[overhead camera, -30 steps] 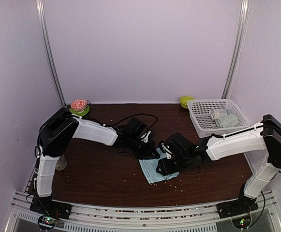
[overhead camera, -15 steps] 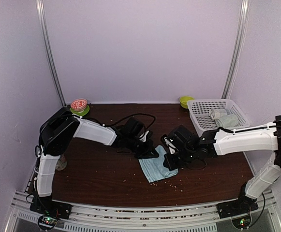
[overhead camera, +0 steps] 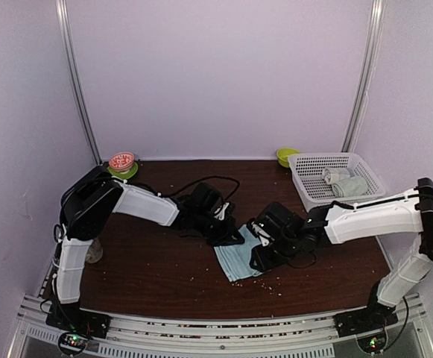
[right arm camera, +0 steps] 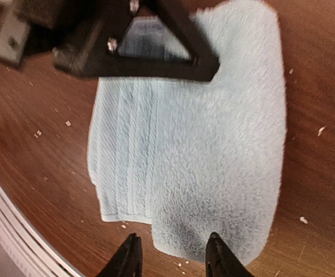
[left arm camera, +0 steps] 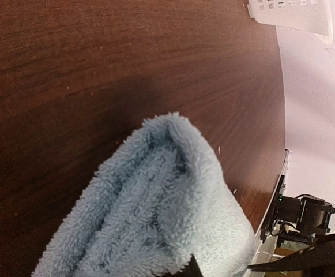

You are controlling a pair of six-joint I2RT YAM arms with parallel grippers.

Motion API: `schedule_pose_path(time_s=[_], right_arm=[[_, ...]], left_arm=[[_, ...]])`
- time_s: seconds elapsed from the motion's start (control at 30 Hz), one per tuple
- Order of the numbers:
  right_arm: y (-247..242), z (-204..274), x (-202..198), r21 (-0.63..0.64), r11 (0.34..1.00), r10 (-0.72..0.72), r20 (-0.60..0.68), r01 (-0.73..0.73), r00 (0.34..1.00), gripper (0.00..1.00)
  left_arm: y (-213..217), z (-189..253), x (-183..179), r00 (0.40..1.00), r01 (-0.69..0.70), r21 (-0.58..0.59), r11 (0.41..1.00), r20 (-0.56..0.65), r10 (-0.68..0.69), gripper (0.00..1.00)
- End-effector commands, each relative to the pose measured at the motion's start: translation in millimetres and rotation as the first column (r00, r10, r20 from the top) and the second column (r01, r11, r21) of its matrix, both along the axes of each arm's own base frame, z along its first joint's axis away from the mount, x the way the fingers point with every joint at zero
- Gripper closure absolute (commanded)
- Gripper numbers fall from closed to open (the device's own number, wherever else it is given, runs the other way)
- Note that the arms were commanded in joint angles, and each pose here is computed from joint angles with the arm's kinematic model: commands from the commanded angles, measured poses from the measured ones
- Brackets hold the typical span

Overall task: Roll the towels
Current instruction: Roll the towel at the center of the board.

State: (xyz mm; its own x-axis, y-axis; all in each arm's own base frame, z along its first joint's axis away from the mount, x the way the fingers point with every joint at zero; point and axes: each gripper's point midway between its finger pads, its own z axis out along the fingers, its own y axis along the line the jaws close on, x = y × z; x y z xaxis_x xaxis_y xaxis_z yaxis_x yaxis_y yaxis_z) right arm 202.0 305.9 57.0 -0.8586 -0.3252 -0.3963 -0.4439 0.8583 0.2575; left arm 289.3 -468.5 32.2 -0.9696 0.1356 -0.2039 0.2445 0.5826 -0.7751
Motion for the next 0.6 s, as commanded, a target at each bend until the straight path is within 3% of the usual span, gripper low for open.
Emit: schedule_pose_path(time_s=[0.0, 0.2, 0.57], right_arm=[[-8.0, 38.7, 16.4, 0.186, 0.980, -0.078, 0.005, 0.076, 0.997, 0.57], [-23.8, 29.2, 32.4, 0.338, 0.926, -0.150, -0.083, 0.170, 0.985, 0.47], [-13.4, 2.0, 44.8, 0.482, 0.845, -0.129, -0.239, 0.233, 0.962, 0.45]], left_arm=[[32.0, -45.8, -11.7, 0.998, -0.011, 0.156, 0.988, -0.065, 0.022, 1.00], [34.5, -48.2, -12.9, 0.997, -0.015, 0.162, 0.987, -0.066, 0.026, 1.00], [35.4, -48.2, -14.6, 0.998, -0.013, 0.161, 0.987, -0.066, 0.024, 1.00]])
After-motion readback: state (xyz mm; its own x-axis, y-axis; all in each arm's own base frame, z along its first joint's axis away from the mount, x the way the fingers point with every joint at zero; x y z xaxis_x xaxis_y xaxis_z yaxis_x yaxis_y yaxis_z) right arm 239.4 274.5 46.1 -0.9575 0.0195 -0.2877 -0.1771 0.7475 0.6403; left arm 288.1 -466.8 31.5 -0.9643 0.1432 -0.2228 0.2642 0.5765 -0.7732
